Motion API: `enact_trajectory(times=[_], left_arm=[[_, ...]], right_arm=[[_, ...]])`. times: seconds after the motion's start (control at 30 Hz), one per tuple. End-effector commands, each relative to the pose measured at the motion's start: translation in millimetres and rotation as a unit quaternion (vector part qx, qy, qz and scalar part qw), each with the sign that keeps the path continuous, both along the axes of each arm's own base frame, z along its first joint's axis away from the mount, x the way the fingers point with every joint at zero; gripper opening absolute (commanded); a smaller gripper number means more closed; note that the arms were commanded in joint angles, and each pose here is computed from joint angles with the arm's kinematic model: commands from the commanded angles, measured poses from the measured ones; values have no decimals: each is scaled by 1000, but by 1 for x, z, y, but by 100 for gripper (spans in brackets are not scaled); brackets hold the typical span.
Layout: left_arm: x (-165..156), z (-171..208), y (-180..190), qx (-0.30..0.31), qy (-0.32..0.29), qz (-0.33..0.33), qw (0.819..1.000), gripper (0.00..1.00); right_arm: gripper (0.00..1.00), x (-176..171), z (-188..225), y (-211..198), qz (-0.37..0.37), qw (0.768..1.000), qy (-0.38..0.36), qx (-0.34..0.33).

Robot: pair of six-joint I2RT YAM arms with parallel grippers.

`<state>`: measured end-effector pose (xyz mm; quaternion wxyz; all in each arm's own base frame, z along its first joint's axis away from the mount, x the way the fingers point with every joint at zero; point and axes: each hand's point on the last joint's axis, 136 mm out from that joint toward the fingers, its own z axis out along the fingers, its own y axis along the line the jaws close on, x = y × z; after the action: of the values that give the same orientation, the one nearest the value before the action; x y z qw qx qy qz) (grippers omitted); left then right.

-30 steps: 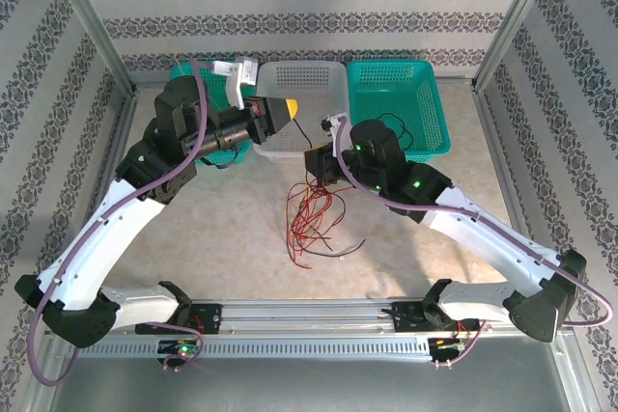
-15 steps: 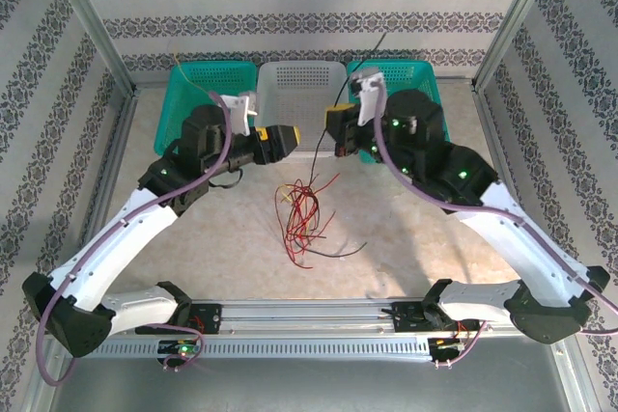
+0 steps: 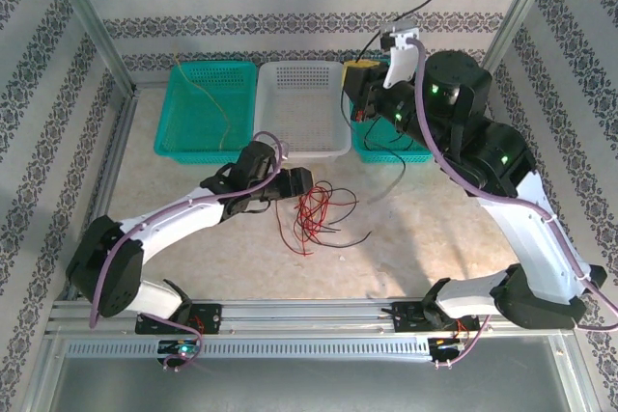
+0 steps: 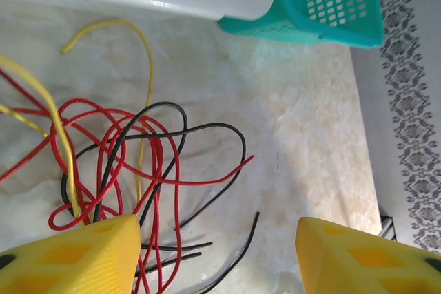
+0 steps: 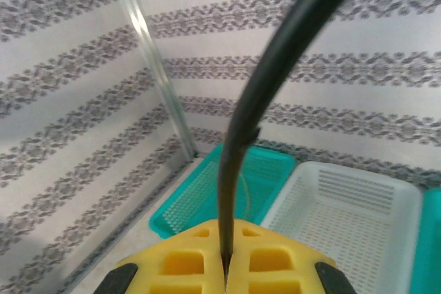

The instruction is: Untangle the cables

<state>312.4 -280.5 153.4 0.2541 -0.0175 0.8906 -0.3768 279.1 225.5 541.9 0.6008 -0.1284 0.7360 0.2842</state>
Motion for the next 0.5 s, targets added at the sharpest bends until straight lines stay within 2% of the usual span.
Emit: enact_trajectory(times=[0.0, 0.23, 0.47], left_arm=[[9, 22, -14, -30, -29, -6, 999, 60], [-3, 14, 2, 21, -33, -12, 999, 58], [-17, 3, 28, 77, -32, -1, 996, 57]], right_arm=[[0, 17, 3, -37, -79, 996, 8, -28], [0, 88, -14, -114, -201, 977, 70, -17], [0, 177, -53, -162, -248, 959, 137, 10]])
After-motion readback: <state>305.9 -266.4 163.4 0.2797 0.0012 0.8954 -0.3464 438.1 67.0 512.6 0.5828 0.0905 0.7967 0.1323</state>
